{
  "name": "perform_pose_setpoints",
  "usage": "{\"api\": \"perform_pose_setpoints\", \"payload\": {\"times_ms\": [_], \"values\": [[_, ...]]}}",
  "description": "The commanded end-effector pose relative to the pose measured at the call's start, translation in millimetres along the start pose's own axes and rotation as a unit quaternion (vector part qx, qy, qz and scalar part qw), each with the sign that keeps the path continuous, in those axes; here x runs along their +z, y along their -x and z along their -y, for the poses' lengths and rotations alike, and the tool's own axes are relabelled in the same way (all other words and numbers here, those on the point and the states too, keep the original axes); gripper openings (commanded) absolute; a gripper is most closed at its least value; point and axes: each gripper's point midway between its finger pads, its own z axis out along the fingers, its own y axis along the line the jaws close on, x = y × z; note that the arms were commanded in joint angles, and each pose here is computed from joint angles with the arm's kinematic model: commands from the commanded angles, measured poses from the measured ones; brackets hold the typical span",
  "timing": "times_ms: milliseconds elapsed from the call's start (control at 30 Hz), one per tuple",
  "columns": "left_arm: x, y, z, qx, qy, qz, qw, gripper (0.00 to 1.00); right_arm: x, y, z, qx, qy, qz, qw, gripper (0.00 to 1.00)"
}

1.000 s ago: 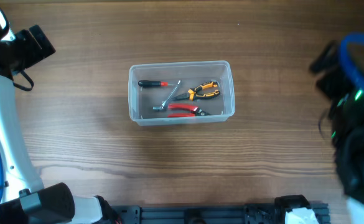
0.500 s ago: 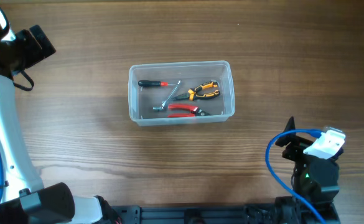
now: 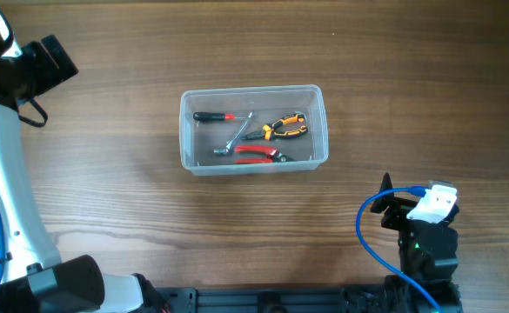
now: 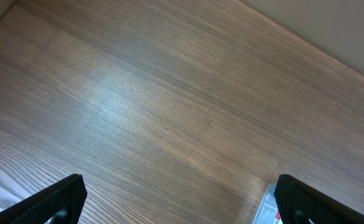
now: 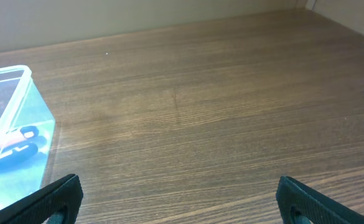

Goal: Pack container

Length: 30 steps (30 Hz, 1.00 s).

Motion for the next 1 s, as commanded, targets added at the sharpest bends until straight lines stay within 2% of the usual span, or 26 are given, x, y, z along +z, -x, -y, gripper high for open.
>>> {"api": "perform_pose_setpoints", "payload": {"times_ms": [0, 267, 333, 433, 500, 533, 600, 667, 733, 800, 967], "values": [[2.9, -1.0, -1.5, -0.008, 0.000, -0.004, 1.000, 1.00, -0.9, 3.0, -2.0, -0.005, 0.007, 0.009, 1.000, 1.00], [3.1, -1.0, -1.5, -0.008, 0.000, -0.004, 1.000, 1.00, -0.9, 3.0, -2.0, -0.005, 0.007, 0.009, 1.000, 1.00], [-11.2, -0.8, 4.2, -0.002, -0.008, 0.011, 1.000, 1.00, -0.9, 3.0, -2.0, -0.005, 0.007, 0.009, 1.000, 1.00], [-39.0, -32.3, 31.9, 0.036, -0.041, 0.020, 0.998, 1.00, -0.9, 3.0, -2.0, -0.005, 0.007, 0.009, 1.000, 1.00], [-52.6, -89.1, 49.4, 0.083, -0.069, 0.002, 0.994, 1.00, -0.9, 3.0, -2.0, -0.005, 0.007, 0.009, 1.000, 1.00], [-55.4, -101.7, 51.2, 0.102, -0.072, 0.030, 0.992, 1.00, -0.9, 3.0, -2.0, -0.004, 0.007, 0.009, 1.000, 1.00], [-67.6, -116.0, 66.3, 0.101, -0.139, 0.130, 0.977, 1.00, -0.9, 3.0, -2.0, -0.005, 0.007, 0.009, 1.000, 1.00], [-82.0, -123.1, 71.4, 0.048, -0.210, 0.223, 0.951, 1.00, -0.9, 3.0, -2.0, -0.005, 0.007, 0.009, 1.000, 1.00], [-85.4, -145.1, 58.3, -0.009, -0.257, 0.288, 0.923, 1.00, -0.9, 3.0, -2.0, -0.005, 0.007, 0.009, 1.000, 1.00], [-76.0, -167.9, 47.4, -0.016, -0.269, 0.311, 0.912, 1.00, -0.9, 3.0, -2.0, -0.005, 0.007, 0.009, 1.000, 1.00], [-23.2, -214.3, 25.6, -0.023, -0.246, 0.313, 0.917, 1.00, -0.9, 3.0, -2.0, -0.005, 0.007, 0.009, 1.000, 1.00]]}}
